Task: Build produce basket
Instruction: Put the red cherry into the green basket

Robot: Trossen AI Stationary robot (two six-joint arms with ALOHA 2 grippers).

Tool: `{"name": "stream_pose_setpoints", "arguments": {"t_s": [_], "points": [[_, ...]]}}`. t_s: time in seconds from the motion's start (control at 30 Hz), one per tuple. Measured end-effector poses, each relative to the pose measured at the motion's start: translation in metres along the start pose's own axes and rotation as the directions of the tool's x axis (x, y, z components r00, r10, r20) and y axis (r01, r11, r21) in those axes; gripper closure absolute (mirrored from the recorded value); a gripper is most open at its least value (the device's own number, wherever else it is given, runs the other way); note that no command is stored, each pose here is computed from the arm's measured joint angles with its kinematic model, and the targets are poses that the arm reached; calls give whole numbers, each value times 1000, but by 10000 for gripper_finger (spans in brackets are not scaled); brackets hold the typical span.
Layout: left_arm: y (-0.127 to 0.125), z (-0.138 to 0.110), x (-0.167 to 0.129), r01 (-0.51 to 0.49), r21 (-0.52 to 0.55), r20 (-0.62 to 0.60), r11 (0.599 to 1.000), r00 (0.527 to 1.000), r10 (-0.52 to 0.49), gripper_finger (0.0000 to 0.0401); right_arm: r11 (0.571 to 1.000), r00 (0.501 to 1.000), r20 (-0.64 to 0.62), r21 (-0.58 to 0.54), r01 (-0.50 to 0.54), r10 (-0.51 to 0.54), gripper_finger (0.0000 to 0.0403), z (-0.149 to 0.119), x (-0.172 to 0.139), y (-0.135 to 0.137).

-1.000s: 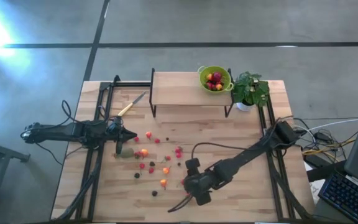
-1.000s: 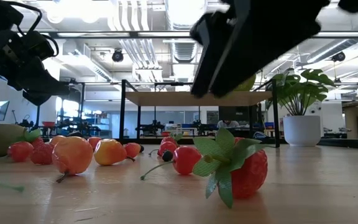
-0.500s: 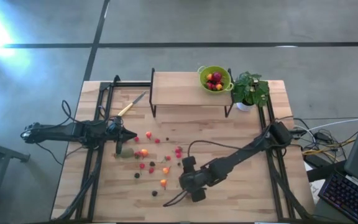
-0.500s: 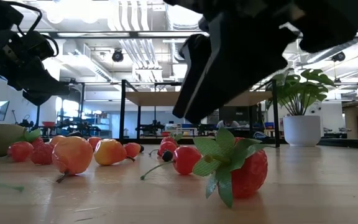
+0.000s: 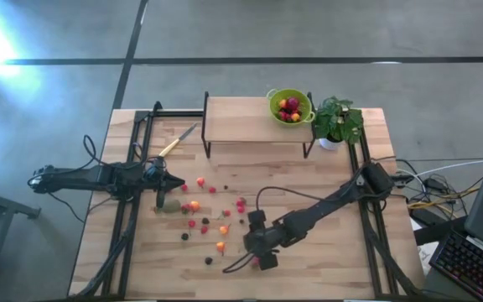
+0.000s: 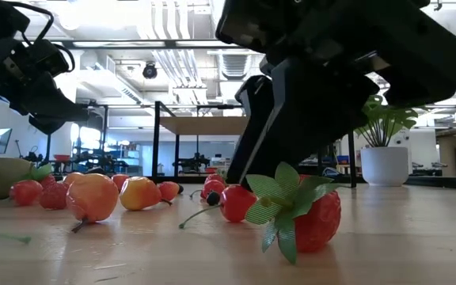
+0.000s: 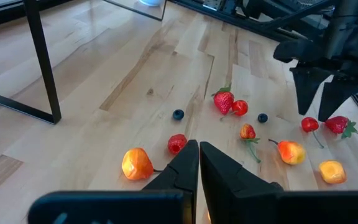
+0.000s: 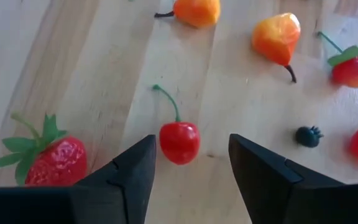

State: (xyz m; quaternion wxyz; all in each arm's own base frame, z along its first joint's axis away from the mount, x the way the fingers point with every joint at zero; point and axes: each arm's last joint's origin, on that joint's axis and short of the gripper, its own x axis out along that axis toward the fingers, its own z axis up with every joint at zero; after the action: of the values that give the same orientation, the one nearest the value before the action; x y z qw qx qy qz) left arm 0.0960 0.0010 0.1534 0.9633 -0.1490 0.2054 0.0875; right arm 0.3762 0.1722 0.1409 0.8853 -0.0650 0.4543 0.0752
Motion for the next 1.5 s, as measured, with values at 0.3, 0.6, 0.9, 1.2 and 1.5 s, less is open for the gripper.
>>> {"name": "stream_pose_setpoints", "arguments": {"t_s": [0.3,0.6,0.9,1.2,1.5], "points": [[0,0,0,0,0,0,1000,1000,0,380,1000,999,37,21,-12,11,176,-6,5,-1],[0,0,0,0,0,0,1000,1000,0,380,998,997,70,45,-36,32,158,-12,9,-1],[0,0,0,0,0,0,1000,1000,0,380,996,991,115,50,-80,74,183,-19,13,0],[0,0,0,0,0,0,1000,1000,0,380,993,984,156,70,-99,87,216,-27,16,-1],[0,0,0,0,0,0,1000,1000,0,380,991,977,185,69,-118,104,243,-30,17,-1]]}}
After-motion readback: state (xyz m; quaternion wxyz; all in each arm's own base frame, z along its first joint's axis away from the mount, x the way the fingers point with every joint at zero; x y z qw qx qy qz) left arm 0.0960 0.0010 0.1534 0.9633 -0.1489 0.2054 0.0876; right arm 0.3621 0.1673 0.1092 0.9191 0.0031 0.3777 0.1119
